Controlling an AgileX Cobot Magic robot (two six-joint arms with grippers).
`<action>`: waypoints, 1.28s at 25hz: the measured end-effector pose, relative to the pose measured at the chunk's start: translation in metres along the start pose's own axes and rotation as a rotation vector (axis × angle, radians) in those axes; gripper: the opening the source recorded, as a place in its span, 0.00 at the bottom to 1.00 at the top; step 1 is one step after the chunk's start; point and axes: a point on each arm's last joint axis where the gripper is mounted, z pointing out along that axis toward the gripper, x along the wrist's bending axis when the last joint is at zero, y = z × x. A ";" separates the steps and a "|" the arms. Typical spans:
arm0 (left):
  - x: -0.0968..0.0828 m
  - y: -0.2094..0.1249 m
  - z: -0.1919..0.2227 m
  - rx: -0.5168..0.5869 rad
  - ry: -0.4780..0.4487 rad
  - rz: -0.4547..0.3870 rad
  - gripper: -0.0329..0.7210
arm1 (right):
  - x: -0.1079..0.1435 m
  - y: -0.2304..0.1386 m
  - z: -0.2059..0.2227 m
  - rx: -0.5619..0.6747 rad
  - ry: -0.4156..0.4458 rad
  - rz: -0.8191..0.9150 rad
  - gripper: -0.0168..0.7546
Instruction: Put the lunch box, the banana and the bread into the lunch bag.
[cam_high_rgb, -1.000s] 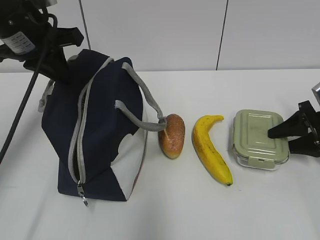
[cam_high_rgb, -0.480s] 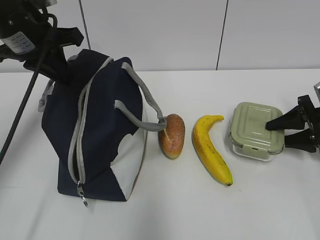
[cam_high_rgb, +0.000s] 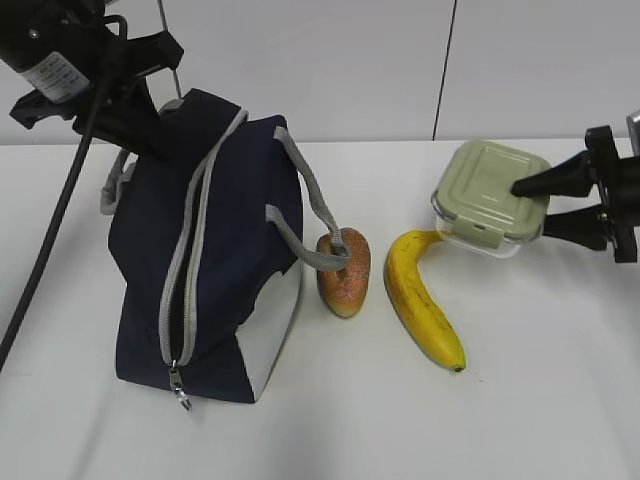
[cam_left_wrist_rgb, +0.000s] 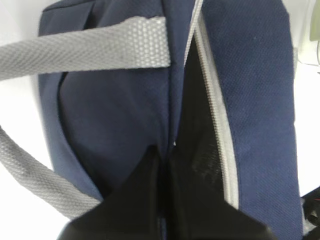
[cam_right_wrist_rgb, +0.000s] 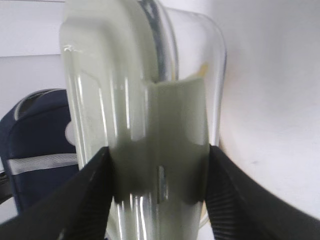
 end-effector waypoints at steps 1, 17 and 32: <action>-0.001 0.000 0.000 -0.002 -0.011 -0.004 0.05 | 0.012 -0.001 0.001 -0.009 0.017 -0.007 0.53; -0.012 0.002 -0.001 -0.019 -0.137 -0.019 0.04 | 0.150 -0.041 0.041 -0.022 0.376 -0.077 0.52; -0.013 0.002 -0.001 -0.026 -0.142 -0.014 0.04 | 0.180 -0.094 0.086 0.193 0.389 -0.141 0.52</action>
